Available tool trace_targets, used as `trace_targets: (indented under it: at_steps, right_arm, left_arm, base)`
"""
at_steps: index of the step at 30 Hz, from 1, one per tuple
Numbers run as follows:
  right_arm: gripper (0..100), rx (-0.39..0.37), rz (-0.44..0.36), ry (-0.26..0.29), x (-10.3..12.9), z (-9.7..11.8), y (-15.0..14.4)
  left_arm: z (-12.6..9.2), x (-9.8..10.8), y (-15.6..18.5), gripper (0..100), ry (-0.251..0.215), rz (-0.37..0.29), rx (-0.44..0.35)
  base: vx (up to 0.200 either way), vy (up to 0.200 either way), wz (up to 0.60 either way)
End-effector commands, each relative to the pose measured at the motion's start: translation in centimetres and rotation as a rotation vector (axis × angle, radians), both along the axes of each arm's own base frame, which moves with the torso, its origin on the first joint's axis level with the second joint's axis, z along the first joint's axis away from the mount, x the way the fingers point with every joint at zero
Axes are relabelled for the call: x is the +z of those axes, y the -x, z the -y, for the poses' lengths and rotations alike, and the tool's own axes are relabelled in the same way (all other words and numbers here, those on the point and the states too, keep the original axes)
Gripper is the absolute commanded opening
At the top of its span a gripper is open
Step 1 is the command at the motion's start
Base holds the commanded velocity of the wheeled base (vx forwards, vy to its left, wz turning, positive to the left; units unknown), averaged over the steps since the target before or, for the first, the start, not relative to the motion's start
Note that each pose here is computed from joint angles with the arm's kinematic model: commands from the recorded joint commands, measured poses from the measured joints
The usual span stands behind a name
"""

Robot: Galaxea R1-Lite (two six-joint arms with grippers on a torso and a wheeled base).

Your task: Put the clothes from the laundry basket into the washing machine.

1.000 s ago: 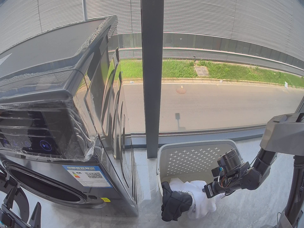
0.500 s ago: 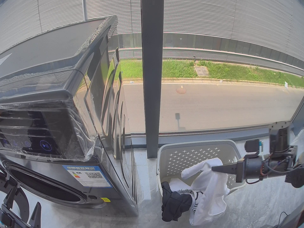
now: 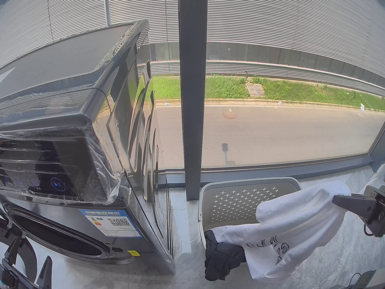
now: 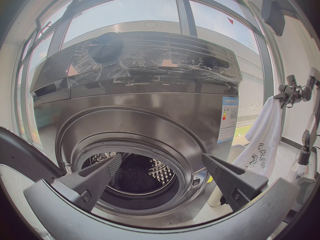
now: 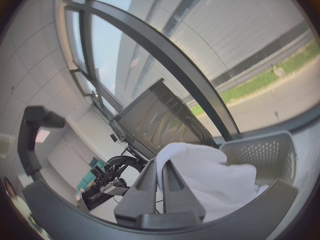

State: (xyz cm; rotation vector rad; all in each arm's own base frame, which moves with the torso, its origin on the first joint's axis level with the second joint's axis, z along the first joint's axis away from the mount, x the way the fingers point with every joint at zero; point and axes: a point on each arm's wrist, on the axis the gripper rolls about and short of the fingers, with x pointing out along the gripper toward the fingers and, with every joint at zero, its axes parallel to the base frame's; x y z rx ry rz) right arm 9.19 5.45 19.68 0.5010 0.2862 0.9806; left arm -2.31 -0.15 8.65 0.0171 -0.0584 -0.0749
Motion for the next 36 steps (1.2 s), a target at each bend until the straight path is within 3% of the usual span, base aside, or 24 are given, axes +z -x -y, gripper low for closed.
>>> trace_targets:
  at_steps: [1, 13, 20, 25, 33, 36]
  right_arm:
    - [0, 0.006, 0.182, 0.049, 0.0, 0.8, 1.9]
    - [0, 0.023, 0.261, -0.001, 3.6, 0.3, 1.0]
    - [0, 0.012, 0.355, -0.057, 7.1, 0.4, 1.2]
    - [0, 0.016, 0.349, -0.064, 7.1, 0.4, 1.2]
    - [0, -0.009, 0.435, -0.1, 9.7, 0.8, 1.6]
    - [0, -0.062, 0.502, -0.112, 10.9, 1.2, 1.9]
  left_arm:
    - [0.0, -0.5, 0.0, 100, -0.003, -0.001, -0.001]
    - [0.0, -0.5, 0.0, 100, -0.003, 0.001, -0.001]
    - [0.0, -0.5, 0.0, 100, -0.003, -0.001, -0.001]
    - [0.0, -0.5, 0.0, 100, -0.002, -0.001, 0.0]
    - [0.0, -0.5, 0.0, 100, -0.002, -0.001, 0.0]
    - [0.0, -0.5, 0.0, 100, -0.002, -0.001, 0.0]
  base:
    - [0.0, 0.0, 0.0]
    - [-0.2, 0.0, 0.0]
    - [-0.2, 0.0, 0.0]
    - [-0.2, 0.0, 0.0]
    - [0.0, 0.0, 0.0]
    - [0.0, 0.0, 0.0]
